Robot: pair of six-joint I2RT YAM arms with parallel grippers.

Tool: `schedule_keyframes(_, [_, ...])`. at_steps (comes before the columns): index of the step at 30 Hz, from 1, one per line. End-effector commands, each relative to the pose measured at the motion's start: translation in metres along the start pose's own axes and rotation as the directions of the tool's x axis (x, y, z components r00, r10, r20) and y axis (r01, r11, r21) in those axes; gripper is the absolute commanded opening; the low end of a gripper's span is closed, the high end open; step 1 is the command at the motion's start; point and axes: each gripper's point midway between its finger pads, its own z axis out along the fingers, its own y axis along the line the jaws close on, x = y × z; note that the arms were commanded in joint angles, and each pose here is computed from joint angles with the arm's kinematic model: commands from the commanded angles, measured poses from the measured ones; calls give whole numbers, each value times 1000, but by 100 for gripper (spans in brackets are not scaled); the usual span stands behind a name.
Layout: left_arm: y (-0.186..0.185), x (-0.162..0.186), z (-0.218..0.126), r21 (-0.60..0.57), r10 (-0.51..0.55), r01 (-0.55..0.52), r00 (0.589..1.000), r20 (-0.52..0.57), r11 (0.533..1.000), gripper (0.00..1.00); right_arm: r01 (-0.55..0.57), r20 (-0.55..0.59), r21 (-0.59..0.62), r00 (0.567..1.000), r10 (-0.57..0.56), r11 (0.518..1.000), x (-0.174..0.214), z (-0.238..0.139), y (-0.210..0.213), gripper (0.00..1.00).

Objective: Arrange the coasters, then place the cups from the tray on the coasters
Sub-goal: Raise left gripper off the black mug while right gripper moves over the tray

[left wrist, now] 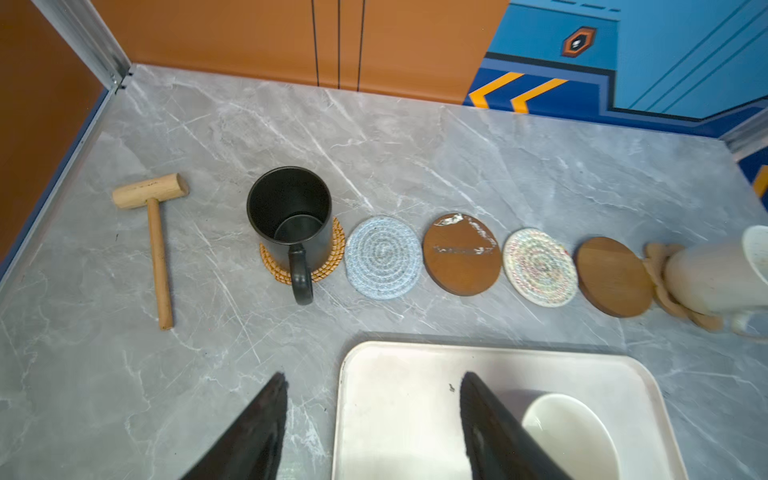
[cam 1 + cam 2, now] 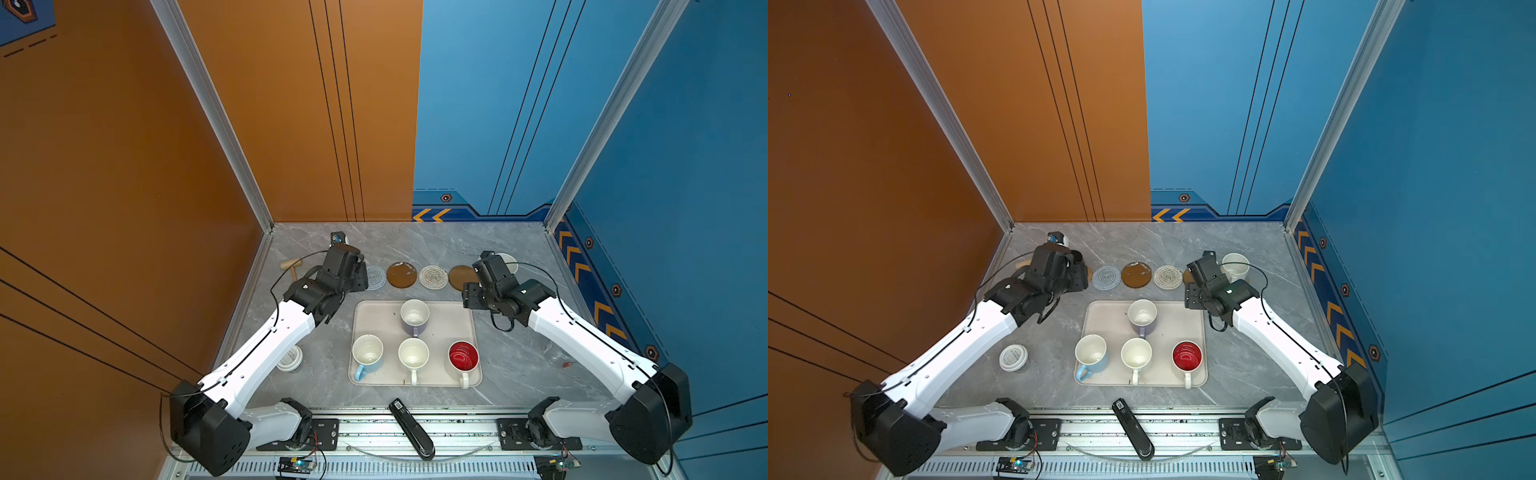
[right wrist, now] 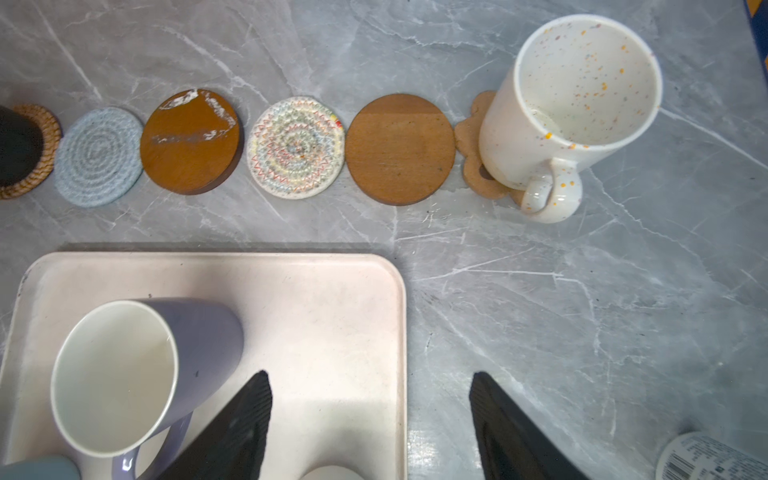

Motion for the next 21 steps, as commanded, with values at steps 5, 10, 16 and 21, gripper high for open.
schedule_keyframes(5, [11,8,-22,22,-12,9,992,129,1000,80,67,-31,-17,997,-68,998,26,-14,43,75])
schedule_keyframes(10, [7,9,-35,98,-18,0,982,188,995,85,111,-71,-52,991,-114,993,43,-8,77,75])
schedule_keyframes(16, [-4,13,-43,171,8,-42,981,194,984,85,149,-105,-79,982,-157,986,56,-1,108,76])
schedule_keyframes(21, [-12,23,-41,200,31,-65,985,169,978,85,160,-119,-91,978,-170,983,60,-6,112,76])
